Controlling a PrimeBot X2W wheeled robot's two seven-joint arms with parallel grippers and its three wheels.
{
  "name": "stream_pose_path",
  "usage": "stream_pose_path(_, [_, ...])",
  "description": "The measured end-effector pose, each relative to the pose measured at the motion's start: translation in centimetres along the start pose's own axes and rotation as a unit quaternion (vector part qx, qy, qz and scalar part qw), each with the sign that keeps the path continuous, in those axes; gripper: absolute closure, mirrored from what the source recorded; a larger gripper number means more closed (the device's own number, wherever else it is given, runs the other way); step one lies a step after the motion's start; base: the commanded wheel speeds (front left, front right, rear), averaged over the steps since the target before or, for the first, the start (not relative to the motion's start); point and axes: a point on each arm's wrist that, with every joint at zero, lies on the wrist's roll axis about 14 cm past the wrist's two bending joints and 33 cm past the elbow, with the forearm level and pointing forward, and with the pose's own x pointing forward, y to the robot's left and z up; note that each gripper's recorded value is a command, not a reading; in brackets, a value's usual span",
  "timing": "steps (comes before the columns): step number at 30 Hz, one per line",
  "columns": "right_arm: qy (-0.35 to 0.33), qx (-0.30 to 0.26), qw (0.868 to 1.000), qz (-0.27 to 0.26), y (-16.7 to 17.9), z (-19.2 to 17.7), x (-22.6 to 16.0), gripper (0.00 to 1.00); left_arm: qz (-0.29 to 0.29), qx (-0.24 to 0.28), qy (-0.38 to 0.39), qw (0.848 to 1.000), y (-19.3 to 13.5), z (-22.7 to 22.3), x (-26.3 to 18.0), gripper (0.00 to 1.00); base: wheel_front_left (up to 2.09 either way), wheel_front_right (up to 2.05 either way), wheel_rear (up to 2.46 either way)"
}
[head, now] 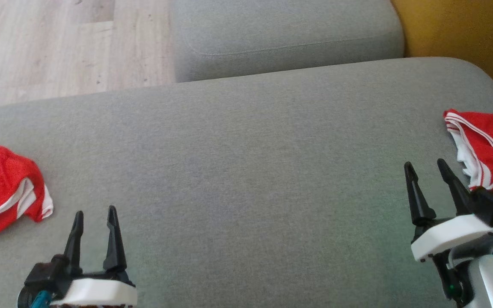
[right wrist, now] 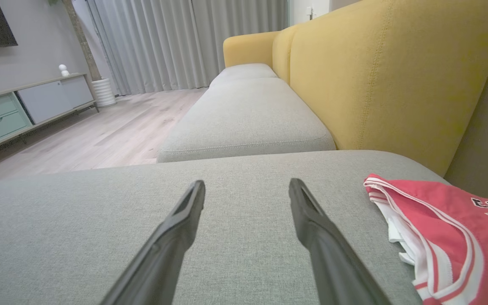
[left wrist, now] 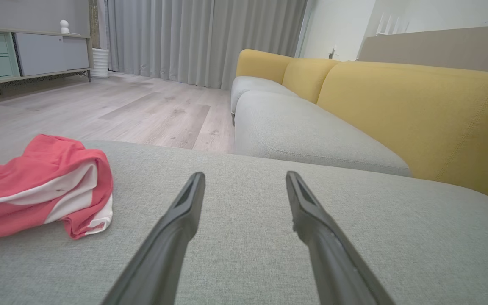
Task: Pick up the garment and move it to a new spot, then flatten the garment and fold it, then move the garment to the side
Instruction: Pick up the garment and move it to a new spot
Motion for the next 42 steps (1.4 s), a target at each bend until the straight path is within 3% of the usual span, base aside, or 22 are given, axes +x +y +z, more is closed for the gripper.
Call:
stream_pose_path(9, [0.022, 0.000, 0.999, 0.041, 3.0, -1.3, 1.2, 0.00, 0.037, 0.002, -0.009, 0.999, 2.4, 0.5, -1.7, 0.00, 0.00, 0.00, 0.00])
stream_pose_path(21, [0.042, -0.017, 0.979, 0.197, 13.9, -2.5, 4.3, 0.00, 0.155, 0.004, -0.039, 0.987, 8.7, 2.3, -7.8, 0.00, 0.00, 0.00, 0.00])
stream_pose_path(28, [0.045, -0.018, 0.966, 0.254, 18.4, -2.8, 4.5, 0.00, 0.206, 0.003, -0.040, 0.978, 10.7, 2.2, -11.3, 0.00, 0.00, 0.00, 0.00])
stream_pose_path(42, [0.053, -0.012, 0.966, 0.252, 18.2, -3.5, 4.9, 0.00, 0.210, -0.008, -0.063, 0.976, 11.6, 5.4, -10.2, 0.00, 0.00, 0.00, 0.00])
